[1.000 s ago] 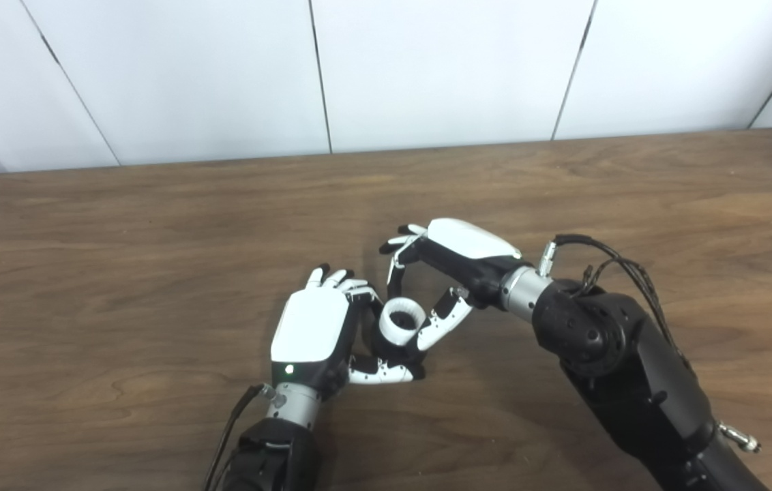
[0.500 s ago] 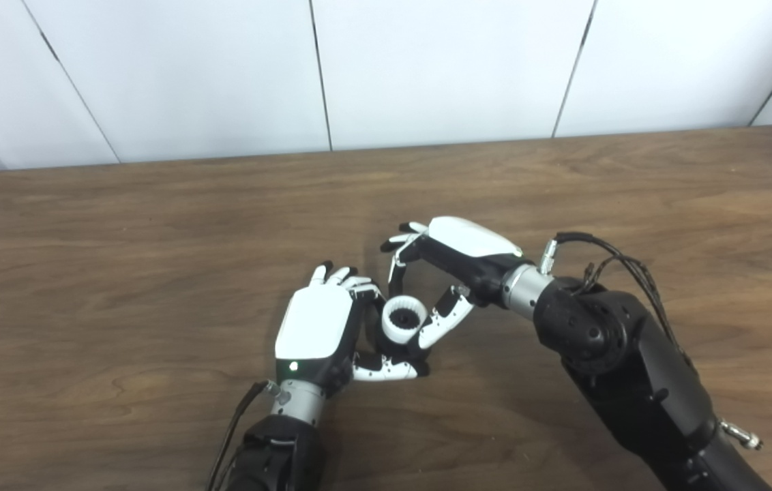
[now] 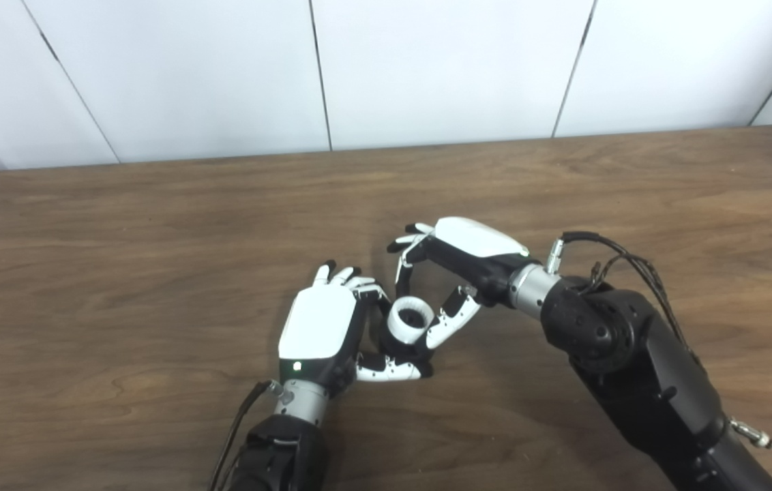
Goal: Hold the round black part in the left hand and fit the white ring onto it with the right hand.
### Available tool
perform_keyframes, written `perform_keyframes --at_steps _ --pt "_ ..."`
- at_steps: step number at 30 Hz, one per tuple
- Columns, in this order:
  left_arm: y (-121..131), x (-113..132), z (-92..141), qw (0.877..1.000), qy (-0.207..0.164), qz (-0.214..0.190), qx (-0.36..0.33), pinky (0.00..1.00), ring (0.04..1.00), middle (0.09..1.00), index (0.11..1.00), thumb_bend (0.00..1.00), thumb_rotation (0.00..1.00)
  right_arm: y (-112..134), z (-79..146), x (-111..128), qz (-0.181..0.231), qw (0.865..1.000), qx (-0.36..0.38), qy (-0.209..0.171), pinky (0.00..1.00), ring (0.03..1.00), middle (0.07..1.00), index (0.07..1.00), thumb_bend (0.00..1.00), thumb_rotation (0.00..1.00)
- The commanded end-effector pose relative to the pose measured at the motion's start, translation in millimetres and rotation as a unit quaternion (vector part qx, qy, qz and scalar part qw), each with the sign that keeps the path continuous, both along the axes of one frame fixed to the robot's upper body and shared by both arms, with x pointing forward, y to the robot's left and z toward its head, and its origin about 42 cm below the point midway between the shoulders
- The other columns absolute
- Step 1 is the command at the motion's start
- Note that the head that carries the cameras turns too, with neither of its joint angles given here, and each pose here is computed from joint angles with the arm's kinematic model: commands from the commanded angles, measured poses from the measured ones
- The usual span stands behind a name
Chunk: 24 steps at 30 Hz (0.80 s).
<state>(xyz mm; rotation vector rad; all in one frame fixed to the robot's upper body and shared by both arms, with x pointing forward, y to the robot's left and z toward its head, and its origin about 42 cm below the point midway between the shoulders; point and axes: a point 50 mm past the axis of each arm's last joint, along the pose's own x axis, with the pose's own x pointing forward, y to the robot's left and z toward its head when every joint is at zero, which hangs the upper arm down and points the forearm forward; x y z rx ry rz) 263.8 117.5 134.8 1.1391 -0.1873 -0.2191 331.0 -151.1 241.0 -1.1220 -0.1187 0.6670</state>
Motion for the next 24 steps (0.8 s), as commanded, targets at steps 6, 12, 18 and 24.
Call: perform_keyframes --at_steps 6,12,18,24 --pt "-2.6 4.3 7.7 1.0 -0.013 -0.003 -0.001 0.99 0.895 0.773 0.484 0.52 0.06 -3.0 14.2 3.7 0.01 0.999 -0.005 -0.04 0.98 0.998 0.912 0.634 0.99 0.24" --pt "-3.9 5.1 7.6 1.0 -0.016 -0.003 -0.001 0.99 0.893 0.771 0.483 0.52 0.06 -3.1 14.6 4.3 0.009 0.999 -0.004 -0.038 0.99 1.0 0.916 0.641 1.0 0.26" --pt "-4.5 5.3 7.1 1.0 -0.015 -0.002 -0.001 0.99 0.896 0.771 0.484 0.52 0.06 -4.6 13.5 5.8 0.011 0.999 -0.001 -0.044 0.97 0.995 0.91 0.645 1.0 0.28" --pt "-5.1 5.4 7.3 1.0 -0.016 -0.002 -0.002 0.99 0.898 0.772 0.484 0.52 0.06 -5.8 14.8 5.9 0.005 0.999 0.006 -0.046 0.96 0.994 0.914 0.666 1.0 0.27"
